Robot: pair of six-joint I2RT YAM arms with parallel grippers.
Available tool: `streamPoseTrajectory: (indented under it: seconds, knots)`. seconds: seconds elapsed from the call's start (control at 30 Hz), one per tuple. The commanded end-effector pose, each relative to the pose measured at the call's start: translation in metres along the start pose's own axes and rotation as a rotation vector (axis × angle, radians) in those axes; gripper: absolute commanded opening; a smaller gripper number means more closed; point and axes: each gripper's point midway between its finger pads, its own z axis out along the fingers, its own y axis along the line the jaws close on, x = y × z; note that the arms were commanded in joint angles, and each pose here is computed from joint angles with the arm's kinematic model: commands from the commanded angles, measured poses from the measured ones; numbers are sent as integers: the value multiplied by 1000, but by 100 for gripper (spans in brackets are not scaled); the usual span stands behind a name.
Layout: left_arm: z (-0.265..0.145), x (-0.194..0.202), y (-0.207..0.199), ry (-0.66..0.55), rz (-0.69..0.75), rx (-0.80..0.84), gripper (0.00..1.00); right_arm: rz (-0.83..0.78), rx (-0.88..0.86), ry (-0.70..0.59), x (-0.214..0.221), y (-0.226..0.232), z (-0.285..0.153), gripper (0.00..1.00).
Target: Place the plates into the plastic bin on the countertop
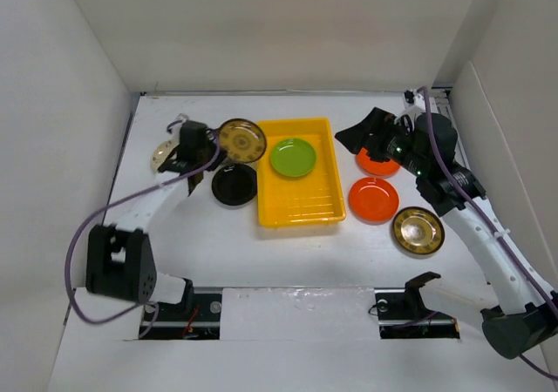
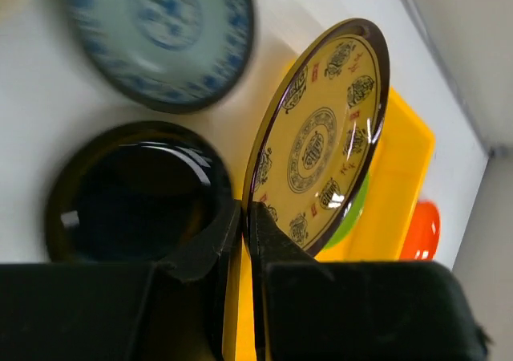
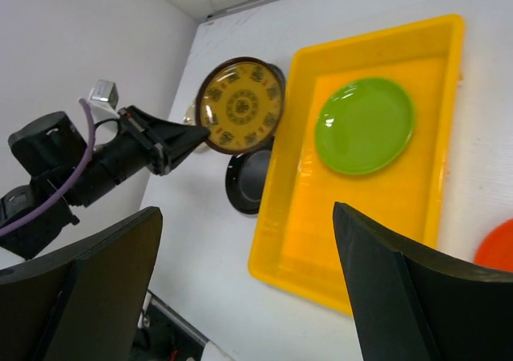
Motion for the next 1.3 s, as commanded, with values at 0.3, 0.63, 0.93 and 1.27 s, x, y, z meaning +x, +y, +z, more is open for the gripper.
streamPoseTrajectory:
  seconds: [0.3, 0.63, 0.93, 1.27]
  knots:
    - [79, 93, -119, 201, 188, 243, 0, -29, 62, -65, -22, -21, -22, 93]
    - [73, 89, -129, 184, 177, 217, 72, -27, 59, -63, -23, -22, -23, 93]
    - [15, -6, -117, -56, 118, 161, 100, -18, 66, -38, -15, -32, -11, 93]
    - [43, -58, 91, -155, -254, -284, 100, 6, 118, -31, -4, -56, -3, 96]
